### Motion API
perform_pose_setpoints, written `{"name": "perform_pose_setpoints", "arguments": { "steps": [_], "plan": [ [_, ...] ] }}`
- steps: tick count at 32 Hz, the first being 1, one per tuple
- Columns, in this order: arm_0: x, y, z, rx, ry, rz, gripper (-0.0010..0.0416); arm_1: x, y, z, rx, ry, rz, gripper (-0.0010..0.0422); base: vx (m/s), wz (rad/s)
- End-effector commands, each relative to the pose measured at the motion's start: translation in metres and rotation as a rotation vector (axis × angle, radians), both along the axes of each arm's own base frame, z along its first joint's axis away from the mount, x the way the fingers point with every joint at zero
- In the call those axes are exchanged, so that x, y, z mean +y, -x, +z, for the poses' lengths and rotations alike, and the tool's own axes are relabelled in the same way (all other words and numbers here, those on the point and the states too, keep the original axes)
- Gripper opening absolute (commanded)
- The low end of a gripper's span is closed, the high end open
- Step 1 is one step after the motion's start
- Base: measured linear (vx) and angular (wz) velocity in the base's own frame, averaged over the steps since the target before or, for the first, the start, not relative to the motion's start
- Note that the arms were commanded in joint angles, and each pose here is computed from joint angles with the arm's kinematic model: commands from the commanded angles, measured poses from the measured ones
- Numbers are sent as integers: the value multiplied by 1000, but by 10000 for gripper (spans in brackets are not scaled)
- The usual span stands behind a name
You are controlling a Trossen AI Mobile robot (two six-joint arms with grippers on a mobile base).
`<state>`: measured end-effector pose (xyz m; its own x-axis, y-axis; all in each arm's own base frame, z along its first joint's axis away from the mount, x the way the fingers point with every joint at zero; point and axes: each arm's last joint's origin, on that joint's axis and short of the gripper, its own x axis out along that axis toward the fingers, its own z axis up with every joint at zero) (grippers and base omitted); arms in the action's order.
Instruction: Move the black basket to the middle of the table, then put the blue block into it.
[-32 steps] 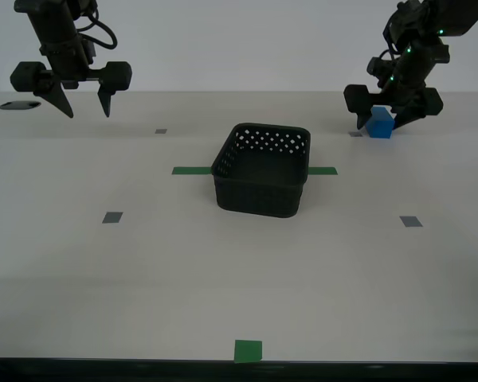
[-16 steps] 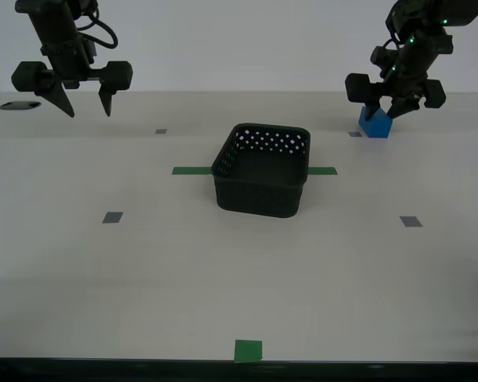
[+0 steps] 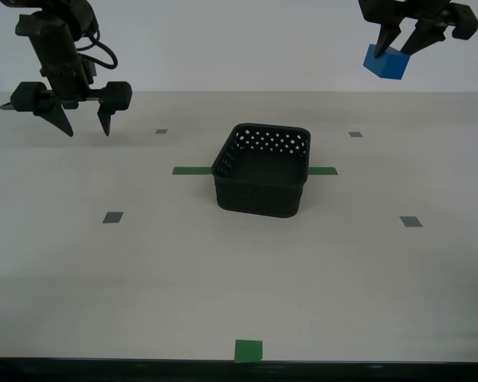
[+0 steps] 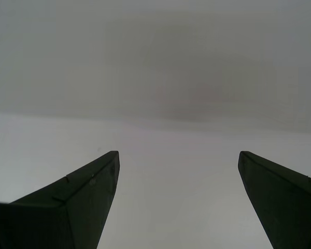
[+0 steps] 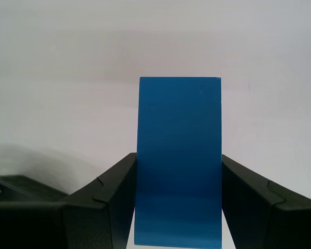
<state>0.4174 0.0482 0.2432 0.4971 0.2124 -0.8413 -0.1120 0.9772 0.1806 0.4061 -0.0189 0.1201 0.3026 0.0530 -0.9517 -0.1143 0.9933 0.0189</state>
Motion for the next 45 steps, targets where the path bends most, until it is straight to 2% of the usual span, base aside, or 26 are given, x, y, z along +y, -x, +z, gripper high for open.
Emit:
{"name": "perform_pose_setpoints", "arguments": {
  "steps": [1, 2, 4, 6, 9, 13, 19, 27, 29, 30, 32, 33, 35, 36, 37, 38, 40, 41, 42, 45],
  "plan": [
    [16, 9, 19, -38, -14, 45, -1, 1, 10, -14, 29, -2, -2, 314, 0, 0],
    [19, 11, 21, -39, -14, 53, -1, 1, 12, -16, 36, -2, -2, 314, 0, 0],
    [45, 24, 26, -3, -27, 129, -1, 3, 17, -23, 52, -3, 1, 313, 0, 0],
    [57, 28, 25, 14, -24, 160, -1, 3, 18, -24, 56, -4, 2, 313, 0, 0],
    [110, 52, 21, 70, -11, 300, -1, 4, 19, -24, 55, -4, 0, 313, 0, 0],
    [152, 75, 20, 98, -6, 408, -1, 5, 18, -24, 49, -4, 4, 313, 0, 0],
    [191, 99, 14, 113, -5, 508, -1, 6, 17, -24, 41, -3, 5, 313, 0, 0],
    [191, 103, -9, 121, 2, 513, 13, 6, 17, -24, 36, -4, 3, 314, 0, 0],
    [191, 102, -9, 109, 7, 530, 40, 6, 17, -24, 36, -4, 3, 313, 0, 0],
    [192, 101, -8, 89, 9, 548, 73, 6, 17, -24, 36, -4, 2, 313, 0, 0],
    [192, 101, -8, 83, 12, 555, 90, 6, 17, -24, 36, -4, 3, 314, 0, 0],
    [192, 101, -7, 81, 11, 555, 116, 6, 17, -24, 36, -4, 2, 313, 0, 0],
    [192, 101, -8, 81, 12, 556, 207, 6, 17, -24, 36, -4, 3, 314, 0, 0],
    [192, 101, -8, 82, 12, 556, 220, 6, 17, -24, 36, -4, 2, 314, 0, 0],
    [192, 101, -8, 82, 13, 558, 263, 6, 17, -24, 36, -4, 2, 313, 0, 0],
    [192, 101, -8, 81, 13, 559, 277, 6, 17, -24, 37, -4, 3, 313, 0, 0],
    [192, 101, -8, 81, 14, 561, 332, 6, 17, -24, 37, -4, 3, 313, 0, 0],
    [192, 101, -8, 80, 14, 562, 343, 6, 17, -24, 37, -4, 3, 314, 0, 0],
    [192, 101, -8, 80, 14, 562, 378, 6, 17, -24, 38, -4, 3, 313, 0, 0],
    [192, 101, -8, 80, 15, 563, 395, 6, 17, -23, 39, -4, 4, 313, 0, 0]
  ]
}}
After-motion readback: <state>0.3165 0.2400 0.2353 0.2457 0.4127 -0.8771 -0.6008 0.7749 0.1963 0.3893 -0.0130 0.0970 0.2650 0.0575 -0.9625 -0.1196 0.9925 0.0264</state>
